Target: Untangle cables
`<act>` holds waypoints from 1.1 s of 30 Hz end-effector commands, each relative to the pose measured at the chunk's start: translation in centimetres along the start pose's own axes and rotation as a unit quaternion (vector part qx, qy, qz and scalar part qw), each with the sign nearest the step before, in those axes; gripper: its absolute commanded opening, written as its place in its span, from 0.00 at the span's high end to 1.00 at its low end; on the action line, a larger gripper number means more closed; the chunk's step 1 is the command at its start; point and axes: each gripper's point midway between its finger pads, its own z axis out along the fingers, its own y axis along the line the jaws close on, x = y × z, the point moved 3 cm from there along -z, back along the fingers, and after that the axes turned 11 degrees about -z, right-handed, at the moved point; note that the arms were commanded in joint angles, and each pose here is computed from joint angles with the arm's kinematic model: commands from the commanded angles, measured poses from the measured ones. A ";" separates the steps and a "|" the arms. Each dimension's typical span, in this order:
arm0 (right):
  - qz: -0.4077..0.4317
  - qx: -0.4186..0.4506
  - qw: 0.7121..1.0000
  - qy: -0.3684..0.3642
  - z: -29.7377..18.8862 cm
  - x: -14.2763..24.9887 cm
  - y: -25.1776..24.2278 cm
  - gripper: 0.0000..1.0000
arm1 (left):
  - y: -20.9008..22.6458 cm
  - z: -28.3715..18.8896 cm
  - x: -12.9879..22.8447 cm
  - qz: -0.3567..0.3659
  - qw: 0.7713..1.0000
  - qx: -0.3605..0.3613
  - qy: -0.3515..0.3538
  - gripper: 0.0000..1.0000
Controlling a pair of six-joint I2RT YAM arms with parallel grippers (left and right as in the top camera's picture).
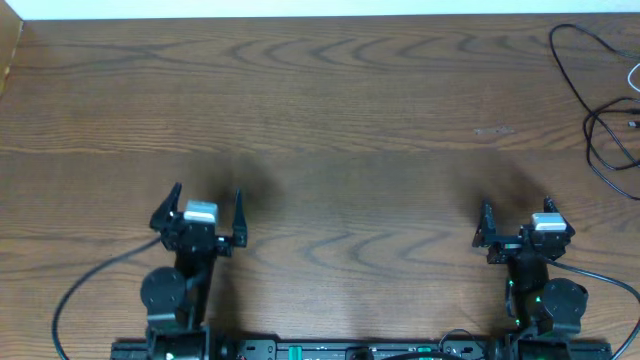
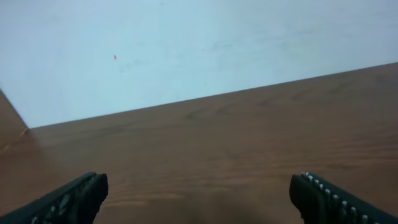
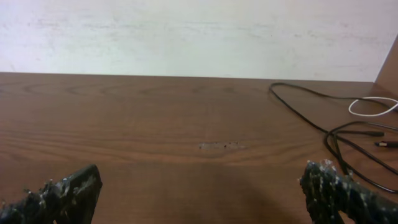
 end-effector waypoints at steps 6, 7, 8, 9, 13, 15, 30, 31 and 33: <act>0.009 -0.001 1.000 0.003 0.0 0.1 0.1 0.01 | 0.6 -0.4 2.8 -0.008 1.000 -0.019 -0.004 0.02; 0.009 -0.001 1.000 0.003 0.0 0.1 0.1 0.01 | 0.9 -0.5 3.4 -0.020 0.999 -0.030 0.009 0.02; 0.009 -0.001 1.000 0.003 0.0 0.1 0.1 0.01 | 1.1 -0.5 3.8 -0.025 0.999 -0.037 0.017 0.02; 0.009 -0.001 1.000 0.003 0.0 0.1 0.1 0.01 | 1.3 -0.6 4.3 -0.027 0.998 -0.043 0.028 0.02; 0.009 -0.001 1.000 0.003 0.0 0.1 0.1 0.01 | 1.5 -0.8 4.9 -0.028 0.997 -0.051 0.040 0.02; 0.009 -0.001 1.000 0.003 0.0 0.1 0.1 0.01 | 1.4 -0.8 4.8 -0.028 0.998 -0.051 0.040 0.02; 0.009 -0.001 1.000 0.003 0.0 0.1 0.1 0.01 | 1.5 -0.8 4.9 -0.028 0.997 -0.051 0.041 0.02; 0.009 -0.001 1.000 0.003 0.0 0.1 0.1 0.01 | 1.5 -0.8 4.9 -0.028 0.997 -0.051 0.041 0.02; 0.009 -0.001 1.000 0.003 0.0 0.1 0.1 0.01 | 1.5 -0.8 4.9 -0.028 0.997 -0.051 0.041 0.02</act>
